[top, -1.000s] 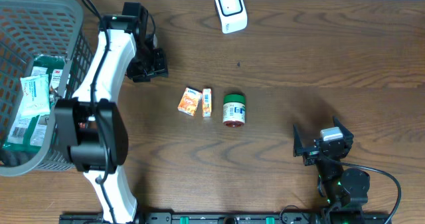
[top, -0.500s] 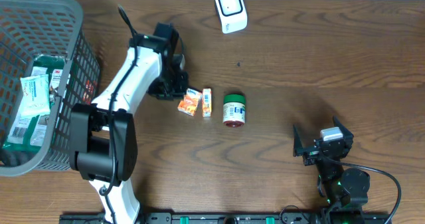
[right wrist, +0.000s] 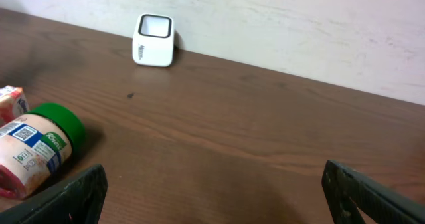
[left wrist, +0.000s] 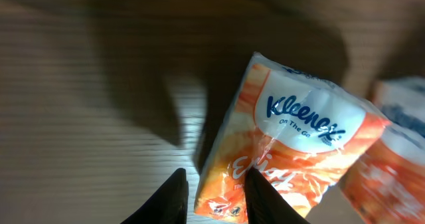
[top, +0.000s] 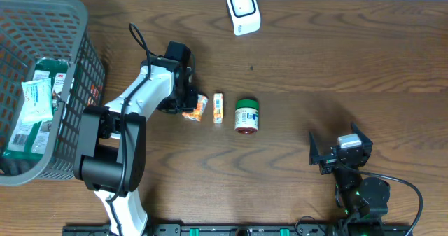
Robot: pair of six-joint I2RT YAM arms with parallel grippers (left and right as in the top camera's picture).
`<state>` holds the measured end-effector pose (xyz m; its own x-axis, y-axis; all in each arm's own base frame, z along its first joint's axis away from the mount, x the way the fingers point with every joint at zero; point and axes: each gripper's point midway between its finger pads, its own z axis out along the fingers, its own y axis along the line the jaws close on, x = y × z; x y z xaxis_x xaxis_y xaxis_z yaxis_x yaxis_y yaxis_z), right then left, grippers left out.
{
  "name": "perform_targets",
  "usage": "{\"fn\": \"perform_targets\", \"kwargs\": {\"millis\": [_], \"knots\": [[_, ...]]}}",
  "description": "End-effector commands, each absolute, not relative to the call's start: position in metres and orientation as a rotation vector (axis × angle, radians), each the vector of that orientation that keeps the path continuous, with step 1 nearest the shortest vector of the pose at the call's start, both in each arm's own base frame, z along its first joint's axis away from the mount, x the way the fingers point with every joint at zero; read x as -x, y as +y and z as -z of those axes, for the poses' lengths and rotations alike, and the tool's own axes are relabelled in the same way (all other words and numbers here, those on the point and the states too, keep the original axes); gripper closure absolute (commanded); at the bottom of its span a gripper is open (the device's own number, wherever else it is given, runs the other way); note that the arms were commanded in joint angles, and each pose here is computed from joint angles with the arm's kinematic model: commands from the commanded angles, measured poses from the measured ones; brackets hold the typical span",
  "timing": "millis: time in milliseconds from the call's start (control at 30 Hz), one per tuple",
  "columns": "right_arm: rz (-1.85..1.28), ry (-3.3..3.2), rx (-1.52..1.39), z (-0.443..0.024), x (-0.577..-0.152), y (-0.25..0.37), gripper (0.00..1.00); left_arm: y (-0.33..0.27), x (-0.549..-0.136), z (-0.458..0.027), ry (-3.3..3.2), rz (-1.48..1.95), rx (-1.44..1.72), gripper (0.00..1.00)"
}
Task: Scan the item barcode
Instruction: 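Lower the Kleenex pack beside the first pack and release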
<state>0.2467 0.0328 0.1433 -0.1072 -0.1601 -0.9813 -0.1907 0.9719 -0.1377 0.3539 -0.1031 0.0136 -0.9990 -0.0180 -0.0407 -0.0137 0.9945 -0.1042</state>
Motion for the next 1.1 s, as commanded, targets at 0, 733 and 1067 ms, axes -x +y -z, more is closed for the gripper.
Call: {"fn": "perform_targets", "kwargs": {"millis": [0, 733, 1067], "knots": [[-0.034, 1.688, 0.251, -0.143, -0.247, 0.032, 0.01, -0.063, -0.355, -0.011, 3.061, -0.153, 0.239, 0.74], [-0.034, 1.688, 0.251, -0.143, -0.247, 0.032, 0.01, -0.102, -0.355, -0.082, 2.879, -0.043, 0.031, 0.54], [-0.034, 1.688, 0.251, -0.143, -0.247, 0.032, 0.01, -0.089, -0.367, -0.061, 2.831, -0.227, 0.029, 0.57]]}}
